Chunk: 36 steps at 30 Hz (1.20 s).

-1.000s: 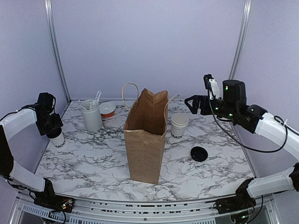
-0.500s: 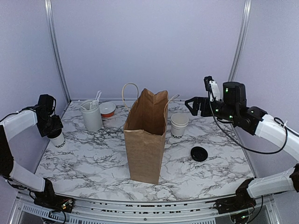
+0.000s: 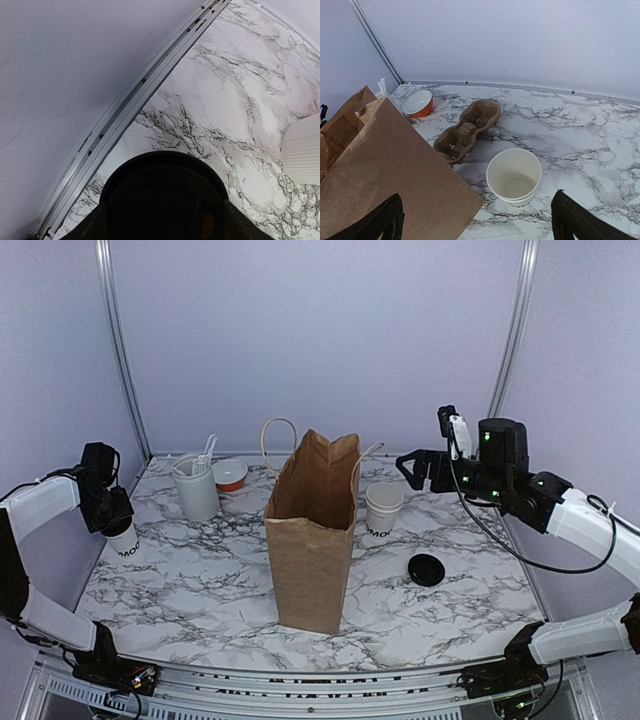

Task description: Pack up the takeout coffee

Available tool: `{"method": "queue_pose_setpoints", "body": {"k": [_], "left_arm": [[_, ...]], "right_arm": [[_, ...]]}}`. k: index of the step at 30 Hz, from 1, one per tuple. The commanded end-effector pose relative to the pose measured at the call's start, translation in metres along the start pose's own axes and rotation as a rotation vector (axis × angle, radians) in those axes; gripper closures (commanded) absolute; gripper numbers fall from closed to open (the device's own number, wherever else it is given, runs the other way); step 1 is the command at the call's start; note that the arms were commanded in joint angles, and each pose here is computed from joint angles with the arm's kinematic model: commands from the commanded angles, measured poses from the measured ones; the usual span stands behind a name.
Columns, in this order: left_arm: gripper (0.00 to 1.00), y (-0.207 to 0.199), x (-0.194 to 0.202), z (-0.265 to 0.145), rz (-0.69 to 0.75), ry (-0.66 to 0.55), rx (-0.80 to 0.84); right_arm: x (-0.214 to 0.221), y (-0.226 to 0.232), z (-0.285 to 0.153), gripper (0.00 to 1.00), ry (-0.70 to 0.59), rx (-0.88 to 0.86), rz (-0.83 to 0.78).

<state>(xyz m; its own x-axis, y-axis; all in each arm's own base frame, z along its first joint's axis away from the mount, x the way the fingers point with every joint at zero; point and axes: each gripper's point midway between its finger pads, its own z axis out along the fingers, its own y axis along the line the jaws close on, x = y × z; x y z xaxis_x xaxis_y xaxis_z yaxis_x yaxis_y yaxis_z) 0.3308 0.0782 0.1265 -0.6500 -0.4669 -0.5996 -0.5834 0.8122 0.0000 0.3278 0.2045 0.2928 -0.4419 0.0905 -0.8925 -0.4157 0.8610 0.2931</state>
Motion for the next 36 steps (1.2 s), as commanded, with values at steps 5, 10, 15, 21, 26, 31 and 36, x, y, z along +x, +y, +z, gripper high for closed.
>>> {"method": "queue_pose_setpoints", "body": {"k": [5,10,15,21,26,31,36], "left_arm": [[0.37,0.002,0.009,-0.013,0.025,0.019,0.033],[0.37,0.001,0.011,-0.024,0.028,0.011,0.066],[0.37,-0.003,0.015,-0.035,0.041,0.007,0.108],[0.37,-0.011,0.025,-0.051,0.056,0.011,0.192],[0.38,-0.022,0.029,-0.069,0.067,0.005,0.284],[0.39,-0.037,0.032,-0.092,0.094,-0.002,0.391],[0.39,-0.056,0.033,-0.119,0.131,-0.011,0.530]], "right_arm": [[-0.016,0.006,-0.004,0.00,-0.054,-0.033,0.007],[-0.020,0.009,-0.001,0.00,-0.051,-0.046,0.005],[-0.031,0.018,-0.003,0.00,-0.064,-0.079,0.008],[-0.047,0.035,-0.011,0.02,-0.061,-0.147,0.032],[-0.052,0.047,-0.016,0.04,-0.024,-0.195,0.077],[-0.056,0.054,-0.025,0.07,-0.021,-0.217,0.107],[-0.055,0.045,-0.028,0.07,-0.022,-0.148,0.099]]}}
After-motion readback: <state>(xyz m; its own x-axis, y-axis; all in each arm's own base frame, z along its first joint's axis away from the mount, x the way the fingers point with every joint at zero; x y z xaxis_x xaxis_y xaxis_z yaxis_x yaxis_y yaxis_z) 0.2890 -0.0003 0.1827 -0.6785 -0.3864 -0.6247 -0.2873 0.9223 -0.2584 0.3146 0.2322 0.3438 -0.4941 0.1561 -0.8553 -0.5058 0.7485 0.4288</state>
